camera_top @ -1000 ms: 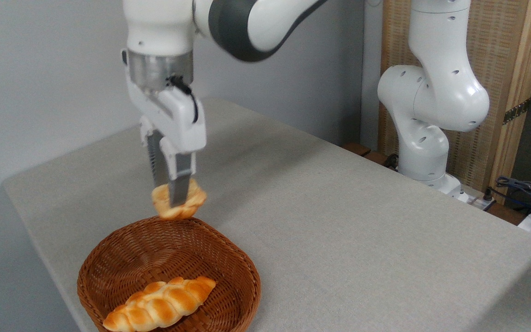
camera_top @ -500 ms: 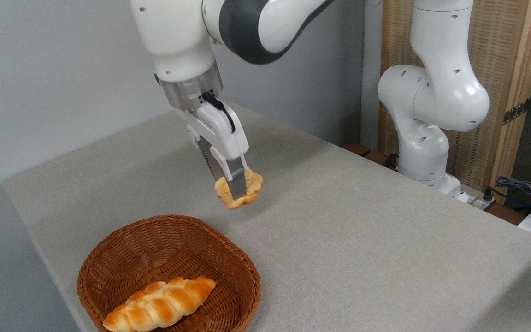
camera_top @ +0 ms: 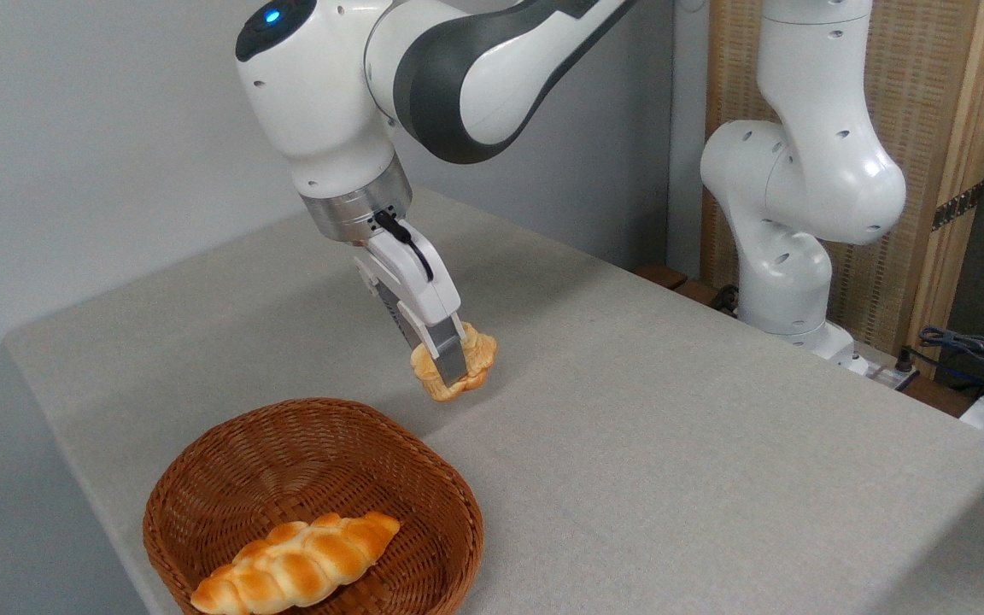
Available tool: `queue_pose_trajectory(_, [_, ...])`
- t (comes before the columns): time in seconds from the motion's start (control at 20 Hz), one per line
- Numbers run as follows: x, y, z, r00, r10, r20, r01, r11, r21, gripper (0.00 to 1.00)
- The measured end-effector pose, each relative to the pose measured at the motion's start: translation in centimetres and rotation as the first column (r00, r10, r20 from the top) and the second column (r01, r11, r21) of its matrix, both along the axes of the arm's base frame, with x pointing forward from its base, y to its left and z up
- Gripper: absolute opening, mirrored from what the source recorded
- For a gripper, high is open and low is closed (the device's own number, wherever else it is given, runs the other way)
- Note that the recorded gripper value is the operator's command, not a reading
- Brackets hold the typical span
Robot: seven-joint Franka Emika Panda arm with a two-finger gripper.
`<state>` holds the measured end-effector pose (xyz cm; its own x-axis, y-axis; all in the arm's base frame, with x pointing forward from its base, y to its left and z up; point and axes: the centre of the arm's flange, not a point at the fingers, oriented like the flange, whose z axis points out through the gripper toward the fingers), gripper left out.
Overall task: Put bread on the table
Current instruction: 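Carry the bun beside the basket and lower it onto the table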
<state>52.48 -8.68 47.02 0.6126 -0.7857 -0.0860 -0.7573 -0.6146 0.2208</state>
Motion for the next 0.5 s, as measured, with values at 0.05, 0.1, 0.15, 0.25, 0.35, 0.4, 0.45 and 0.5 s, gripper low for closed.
queue_pose_trajectory(0.05, [0.02,0.00,0.11,1.000,0.000,0.002,0.000,1.000,0.000,1.00])
queue_pose_trajectory(0.1, [0.02,0.00,0.21,1.000,0.000,0.004,0.000,1.000,0.000,1.00])
queue_pose_trajectory(0.15, [0.01,0.00,0.29,1.000,0.000,0.006,0.000,1.000,-0.001,1.00])
queue_pose_trajectory(0.25, [0.02,0.00,0.36,1.000,0.000,0.007,0.000,1.000,-0.001,1.00])
queue_pose_trajectory(0.35, [0.02,0.00,0.36,1.000,0.000,0.007,0.000,1.000,-0.001,1.00])
queue_pose_trajectory(0.4, [0.03,0.00,0.37,1.000,0.000,0.008,0.000,1.000,-0.001,1.00])
queue_pose_trajectory(0.45, [0.07,-0.01,0.45,1.000,0.000,0.012,0.000,1.000,-0.001,1.00])
queue_pose_trajectory(0.5, [0.24,0.00,0.67,1.000,0.002,0.025,-0.002,1.000,-0.003,1.00])
